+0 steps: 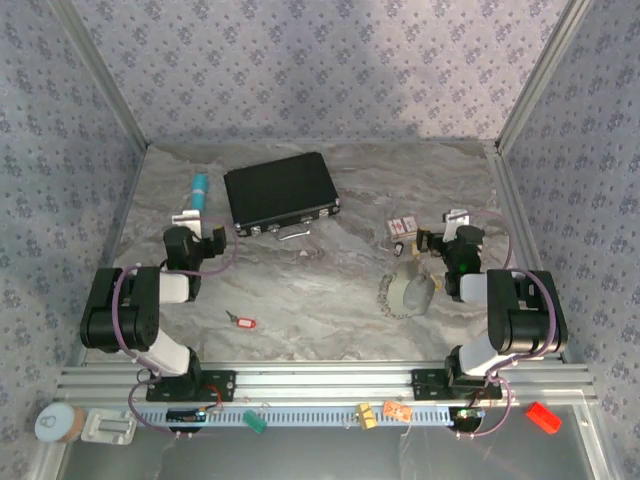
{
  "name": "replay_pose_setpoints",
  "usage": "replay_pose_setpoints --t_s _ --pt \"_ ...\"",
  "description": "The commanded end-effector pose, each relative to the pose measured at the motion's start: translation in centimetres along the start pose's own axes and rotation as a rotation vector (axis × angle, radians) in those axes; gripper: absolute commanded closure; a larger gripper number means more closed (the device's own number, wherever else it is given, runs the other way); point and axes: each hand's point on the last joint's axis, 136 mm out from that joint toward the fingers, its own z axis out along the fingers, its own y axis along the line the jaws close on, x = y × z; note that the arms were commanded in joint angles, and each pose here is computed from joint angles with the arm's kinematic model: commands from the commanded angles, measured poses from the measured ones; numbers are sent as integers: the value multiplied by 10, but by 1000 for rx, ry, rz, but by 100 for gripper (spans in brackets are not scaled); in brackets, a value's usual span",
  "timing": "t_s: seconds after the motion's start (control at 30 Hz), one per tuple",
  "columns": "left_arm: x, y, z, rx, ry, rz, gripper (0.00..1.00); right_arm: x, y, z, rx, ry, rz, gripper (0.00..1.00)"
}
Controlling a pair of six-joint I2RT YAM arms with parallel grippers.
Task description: Put the keys on the keyring
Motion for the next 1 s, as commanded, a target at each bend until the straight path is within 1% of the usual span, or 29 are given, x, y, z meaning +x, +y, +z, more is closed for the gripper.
replay_pose_setpoints --t_s 0.0,0.97 --pt "-13 -3 2 18 -29 -12 0 -3 -2 3 12 -3 11 1" --pt "-12 -3 2 26 -27 -15 0 -4 -2 2 9 -5 15 1"
